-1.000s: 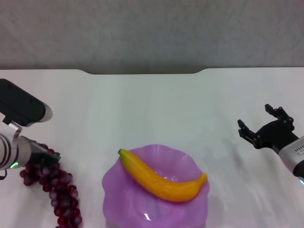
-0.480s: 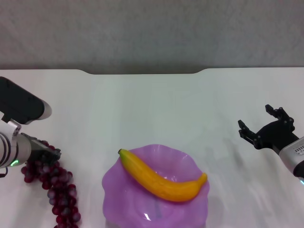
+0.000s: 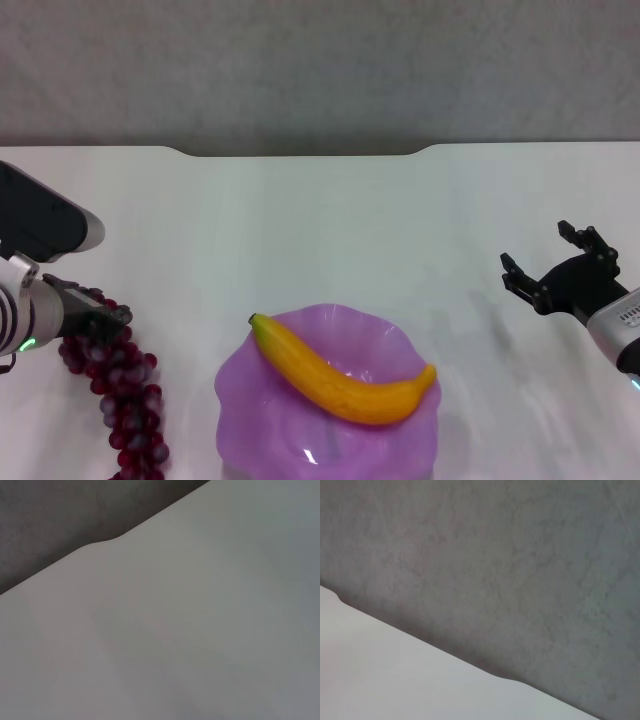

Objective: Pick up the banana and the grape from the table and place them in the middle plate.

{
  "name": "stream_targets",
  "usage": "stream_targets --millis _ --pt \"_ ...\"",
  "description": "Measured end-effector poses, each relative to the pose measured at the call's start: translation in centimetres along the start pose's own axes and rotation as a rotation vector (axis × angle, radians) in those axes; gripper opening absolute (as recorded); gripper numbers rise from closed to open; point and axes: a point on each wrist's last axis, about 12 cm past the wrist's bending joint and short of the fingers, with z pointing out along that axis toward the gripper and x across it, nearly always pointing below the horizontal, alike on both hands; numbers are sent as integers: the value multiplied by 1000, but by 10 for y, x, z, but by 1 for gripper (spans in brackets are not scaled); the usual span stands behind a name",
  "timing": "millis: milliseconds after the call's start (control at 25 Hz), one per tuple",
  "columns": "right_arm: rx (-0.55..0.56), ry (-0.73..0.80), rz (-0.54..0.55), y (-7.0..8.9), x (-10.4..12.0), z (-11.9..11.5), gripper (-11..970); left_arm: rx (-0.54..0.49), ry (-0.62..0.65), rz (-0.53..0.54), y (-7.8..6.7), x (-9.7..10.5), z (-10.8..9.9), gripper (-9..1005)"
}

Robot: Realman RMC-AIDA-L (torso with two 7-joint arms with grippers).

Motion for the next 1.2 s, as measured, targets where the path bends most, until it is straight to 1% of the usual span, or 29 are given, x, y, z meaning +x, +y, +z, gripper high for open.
stream_targets --millis 320,520,840,1200 --pt "1 2 0 0 1 -1 877 11 -34 -11 -4 0 -8 372" --pt "2 5 -1 -1 2 -1 878 -1 -95 -7 -7 -1 -18 370" --pt "3 8 -1 -1 2 -2 877 -15 -127 -14 -7 0 -27 361" --pt "4 10 -2 -1 3 -2 877 -28 -222 -25 -7 -3 -52 356"
